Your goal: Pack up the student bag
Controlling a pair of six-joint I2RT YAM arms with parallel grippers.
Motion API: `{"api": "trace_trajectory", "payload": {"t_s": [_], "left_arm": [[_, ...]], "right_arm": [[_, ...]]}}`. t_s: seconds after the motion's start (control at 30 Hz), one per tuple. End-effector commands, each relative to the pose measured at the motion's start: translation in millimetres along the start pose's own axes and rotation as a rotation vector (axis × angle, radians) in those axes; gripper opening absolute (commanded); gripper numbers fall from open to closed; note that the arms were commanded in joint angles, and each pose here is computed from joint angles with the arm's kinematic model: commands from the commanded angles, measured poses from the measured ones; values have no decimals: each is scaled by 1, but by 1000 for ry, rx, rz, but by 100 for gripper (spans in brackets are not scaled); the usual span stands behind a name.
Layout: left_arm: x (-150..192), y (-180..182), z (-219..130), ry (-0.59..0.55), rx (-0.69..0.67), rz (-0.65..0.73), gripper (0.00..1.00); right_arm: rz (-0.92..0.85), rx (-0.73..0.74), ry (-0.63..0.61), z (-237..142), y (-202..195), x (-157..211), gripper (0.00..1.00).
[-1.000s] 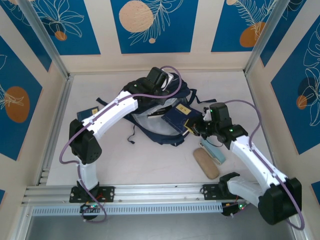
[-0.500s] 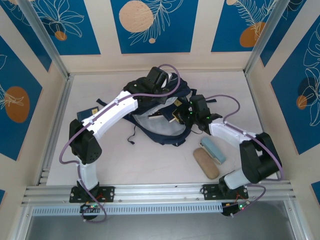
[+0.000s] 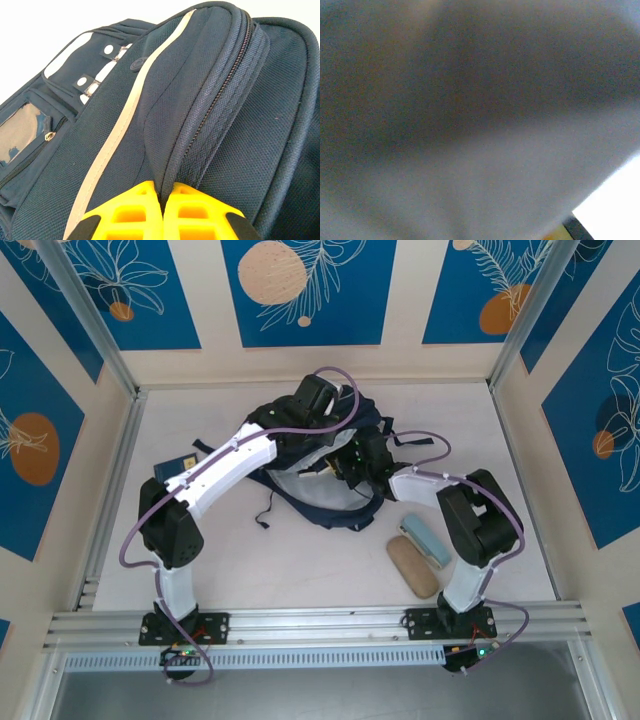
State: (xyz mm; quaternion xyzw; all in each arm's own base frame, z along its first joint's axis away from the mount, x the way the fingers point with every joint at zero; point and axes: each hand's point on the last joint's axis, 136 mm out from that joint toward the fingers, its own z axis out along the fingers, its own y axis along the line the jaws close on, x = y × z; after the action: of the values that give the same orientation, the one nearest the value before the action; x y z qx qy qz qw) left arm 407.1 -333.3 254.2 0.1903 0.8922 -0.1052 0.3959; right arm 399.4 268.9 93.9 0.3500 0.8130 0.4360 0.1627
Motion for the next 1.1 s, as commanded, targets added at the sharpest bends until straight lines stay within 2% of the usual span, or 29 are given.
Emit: {"api": "trace_trajectory", "payload": {"t_s": [0.0, 0.3, 0.43, 0.57, 0.73, 0.93, 1.03, 1.07], "left_arm": [[-56, -4, -35, -213, 18, -105, 0], [-54, -3, -30, -198, 20, -103, 0], [-52, -2, -29, -191, 16, -104, 0], [-50, 0, -25, -183, 11, -110, 0], [-47, 3, -21, -170, 5, -114, 0], [-37, 5, -9, -132, 2, -106, 0], [-30, 7, -2, -107, -8, -114, 0], [-26, 9, 1, -95, -11, -131, 3]], "right_arm": [[54, -39, -18, 13, 10, -4, 9], [56, -31, 43, 44, 12, -10, 20], [62, 1, 69, 42, 4, -6, 40], [21, 0, 76, 23, 7, -1, 58], [-54, -5, 44, -13, -2, 1, 60], [-95, 34, 35, -60, -37, 10, 51], [-147, 72, -21, -90, -47, 8, 49], [-191, 80, -54, -102, -47, 6, 49]]}}
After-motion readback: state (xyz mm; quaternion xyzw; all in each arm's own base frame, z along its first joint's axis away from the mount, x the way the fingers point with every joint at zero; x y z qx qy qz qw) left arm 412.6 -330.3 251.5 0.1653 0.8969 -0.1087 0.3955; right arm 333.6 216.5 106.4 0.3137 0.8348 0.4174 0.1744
